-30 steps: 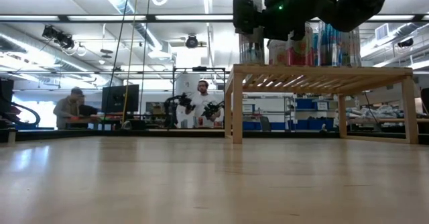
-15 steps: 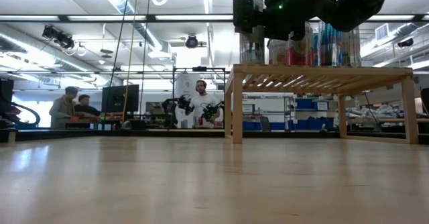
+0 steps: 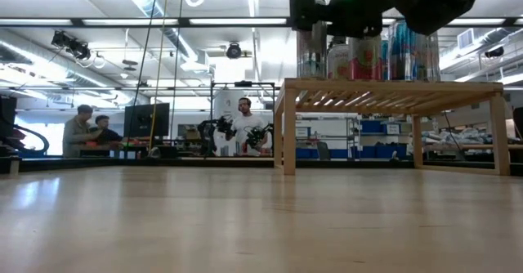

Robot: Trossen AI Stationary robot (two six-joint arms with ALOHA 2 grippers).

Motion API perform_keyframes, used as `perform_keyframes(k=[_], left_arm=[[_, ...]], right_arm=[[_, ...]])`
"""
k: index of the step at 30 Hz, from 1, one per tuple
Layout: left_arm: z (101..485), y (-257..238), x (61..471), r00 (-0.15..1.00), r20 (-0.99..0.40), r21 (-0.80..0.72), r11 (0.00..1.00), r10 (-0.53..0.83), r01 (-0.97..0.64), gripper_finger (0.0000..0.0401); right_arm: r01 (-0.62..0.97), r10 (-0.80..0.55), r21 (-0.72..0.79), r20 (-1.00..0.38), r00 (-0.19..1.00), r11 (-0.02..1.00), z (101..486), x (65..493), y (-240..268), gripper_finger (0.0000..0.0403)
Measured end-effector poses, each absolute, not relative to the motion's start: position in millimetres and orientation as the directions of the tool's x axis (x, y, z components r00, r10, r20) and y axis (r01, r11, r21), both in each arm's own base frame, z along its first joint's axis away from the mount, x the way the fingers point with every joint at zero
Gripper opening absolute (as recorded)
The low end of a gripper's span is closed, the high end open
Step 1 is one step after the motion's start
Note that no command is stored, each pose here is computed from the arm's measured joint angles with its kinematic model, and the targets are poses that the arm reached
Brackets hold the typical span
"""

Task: Place canned beverage on shelf
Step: Put the white-pink soda can on the shelf aligned with the other white-pink soda can

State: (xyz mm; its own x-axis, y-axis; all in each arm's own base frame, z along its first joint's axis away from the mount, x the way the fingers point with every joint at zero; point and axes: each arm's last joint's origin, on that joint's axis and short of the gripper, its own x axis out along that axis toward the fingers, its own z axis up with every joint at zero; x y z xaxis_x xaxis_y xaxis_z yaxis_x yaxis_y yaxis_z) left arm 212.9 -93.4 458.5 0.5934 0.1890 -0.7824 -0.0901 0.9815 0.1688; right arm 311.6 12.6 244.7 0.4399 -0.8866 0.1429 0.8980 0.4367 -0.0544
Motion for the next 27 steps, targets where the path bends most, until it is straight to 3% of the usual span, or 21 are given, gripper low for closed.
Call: perform_keyframes(k=[10,27], left_arm=[[459,-93,213,0.593,-0.783,0.168,0.982,0.189,-0.091,0.0243],[459,-93,213,0.595,-0.782,0.168,0.982,0.188,-0.09,0.0243]], right_arm=[[0.92,-0.912,-0.084,0.128,0.39,0.382,248,307,19,0.0378],[0.916,-0.907,-0.062,0.122,0.402,0.397,256,301,34,0.0378]])
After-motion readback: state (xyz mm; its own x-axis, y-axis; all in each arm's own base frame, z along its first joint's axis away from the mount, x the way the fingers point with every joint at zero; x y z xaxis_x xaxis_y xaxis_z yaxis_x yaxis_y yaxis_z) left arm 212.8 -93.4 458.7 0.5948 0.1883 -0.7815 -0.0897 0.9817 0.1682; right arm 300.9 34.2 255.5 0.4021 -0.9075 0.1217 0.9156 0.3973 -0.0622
